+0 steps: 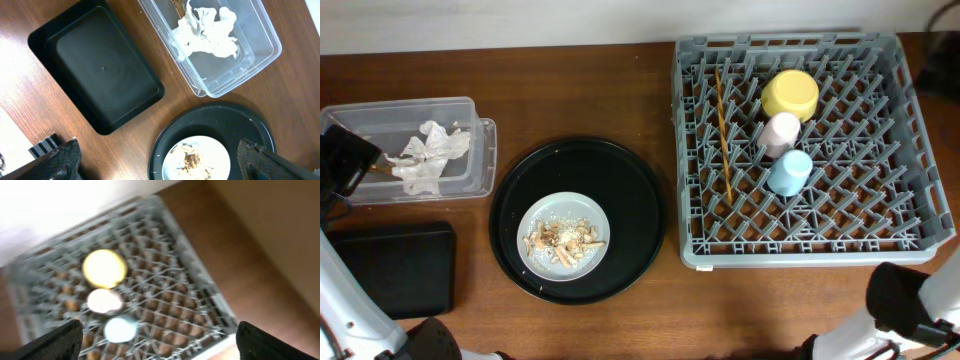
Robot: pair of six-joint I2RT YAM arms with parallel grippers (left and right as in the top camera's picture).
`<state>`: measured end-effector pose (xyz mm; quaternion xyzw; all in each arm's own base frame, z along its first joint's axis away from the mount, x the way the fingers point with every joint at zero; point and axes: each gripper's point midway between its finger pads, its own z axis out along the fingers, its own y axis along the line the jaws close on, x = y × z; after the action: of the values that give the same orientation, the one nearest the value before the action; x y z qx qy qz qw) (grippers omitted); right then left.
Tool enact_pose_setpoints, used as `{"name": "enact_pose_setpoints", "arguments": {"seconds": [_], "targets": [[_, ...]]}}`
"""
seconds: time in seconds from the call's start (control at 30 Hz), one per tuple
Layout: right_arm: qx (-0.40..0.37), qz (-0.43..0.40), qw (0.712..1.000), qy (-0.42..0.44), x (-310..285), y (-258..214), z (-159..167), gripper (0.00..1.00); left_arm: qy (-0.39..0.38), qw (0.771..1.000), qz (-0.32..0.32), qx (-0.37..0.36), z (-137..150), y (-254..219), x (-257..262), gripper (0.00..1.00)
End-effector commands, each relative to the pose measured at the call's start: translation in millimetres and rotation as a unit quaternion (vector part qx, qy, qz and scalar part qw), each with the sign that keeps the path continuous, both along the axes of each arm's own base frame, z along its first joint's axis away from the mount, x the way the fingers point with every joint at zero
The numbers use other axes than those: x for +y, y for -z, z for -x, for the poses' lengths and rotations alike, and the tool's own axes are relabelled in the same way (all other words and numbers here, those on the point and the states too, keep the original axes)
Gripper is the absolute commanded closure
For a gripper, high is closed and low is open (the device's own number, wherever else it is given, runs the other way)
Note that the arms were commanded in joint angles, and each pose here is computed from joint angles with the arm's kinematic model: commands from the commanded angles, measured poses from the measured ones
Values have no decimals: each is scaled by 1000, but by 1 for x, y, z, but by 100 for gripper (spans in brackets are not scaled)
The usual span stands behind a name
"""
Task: Sort waste into correct bins and load items into the dishwasher rack
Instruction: 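Grasp the white plate of food scraps with the left gripper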
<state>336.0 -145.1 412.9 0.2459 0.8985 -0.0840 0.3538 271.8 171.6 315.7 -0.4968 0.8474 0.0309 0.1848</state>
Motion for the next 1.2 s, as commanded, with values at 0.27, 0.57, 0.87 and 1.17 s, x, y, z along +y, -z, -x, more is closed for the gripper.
{"name": "enact_pose_setpoints", "arguments": {"seconds": [0.27,0.57,0.87,1.17], "targets": [[11,16,999,32,-27,1,13,2,274,932,183,-150,-45,-25,-106,1],[12,16,999,32,-27,1,12,2,417,900,69,107,-2,76,-250,1],[12,16,999,32,-27,1,12,2,375,914,-31,153,-4,144,-328,39],[12,16,999,32,-27,1,12,2,328,908,-31,260,-40,277,-335,57]]}}
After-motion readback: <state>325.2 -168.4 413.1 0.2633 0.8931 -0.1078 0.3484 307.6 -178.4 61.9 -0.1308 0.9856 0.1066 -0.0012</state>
